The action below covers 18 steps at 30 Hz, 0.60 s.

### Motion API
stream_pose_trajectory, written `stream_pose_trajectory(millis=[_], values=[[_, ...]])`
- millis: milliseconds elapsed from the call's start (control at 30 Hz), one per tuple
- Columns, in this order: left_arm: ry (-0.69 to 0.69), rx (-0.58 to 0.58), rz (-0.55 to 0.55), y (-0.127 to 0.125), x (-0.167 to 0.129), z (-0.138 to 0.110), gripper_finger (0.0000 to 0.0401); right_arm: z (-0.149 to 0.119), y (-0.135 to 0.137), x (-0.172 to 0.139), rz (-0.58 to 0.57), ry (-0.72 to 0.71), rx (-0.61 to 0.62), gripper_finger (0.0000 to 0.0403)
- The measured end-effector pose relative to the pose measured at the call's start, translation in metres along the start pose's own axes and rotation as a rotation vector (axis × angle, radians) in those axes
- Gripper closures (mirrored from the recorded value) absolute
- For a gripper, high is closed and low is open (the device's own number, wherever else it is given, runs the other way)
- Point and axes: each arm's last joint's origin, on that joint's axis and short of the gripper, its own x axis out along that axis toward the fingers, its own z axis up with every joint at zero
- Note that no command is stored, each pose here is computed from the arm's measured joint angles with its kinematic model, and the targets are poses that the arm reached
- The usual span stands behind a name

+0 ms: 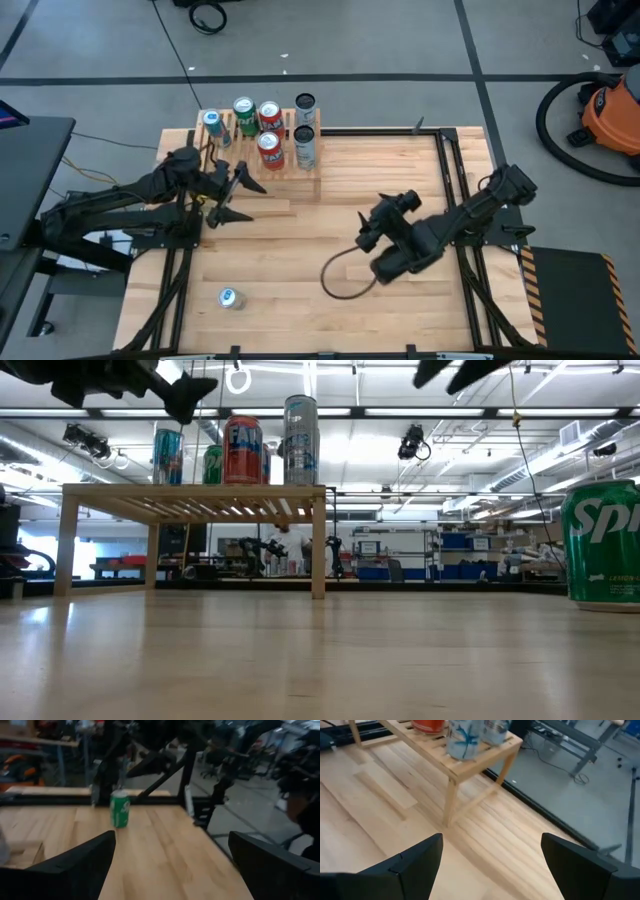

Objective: Place canned beverage on shelf
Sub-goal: Put the green soda can on the shelf

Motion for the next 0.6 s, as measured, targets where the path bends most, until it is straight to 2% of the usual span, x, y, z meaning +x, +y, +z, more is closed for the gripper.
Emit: stream_pose_trajectory(millis=[100,300,600], values=[[0.028,0.004,0.028,-0.003,0.003,-0.003,0.0007,-0.015,-0.003,-0.005,-0.014,0.004,0.024,0.0055],[0.035,0.008,0.003,-0.015,0.01,-0.004,0.0007,-0.04,-0.006,-0.013,-0.02,0.015,0.036,0.0055],[0.052,-0.009,0.018,-0.036,0.02,-0.007,0.0007,-0.051,-0.004,-0.011,-0.009,0.154,0.032,0.0055]])
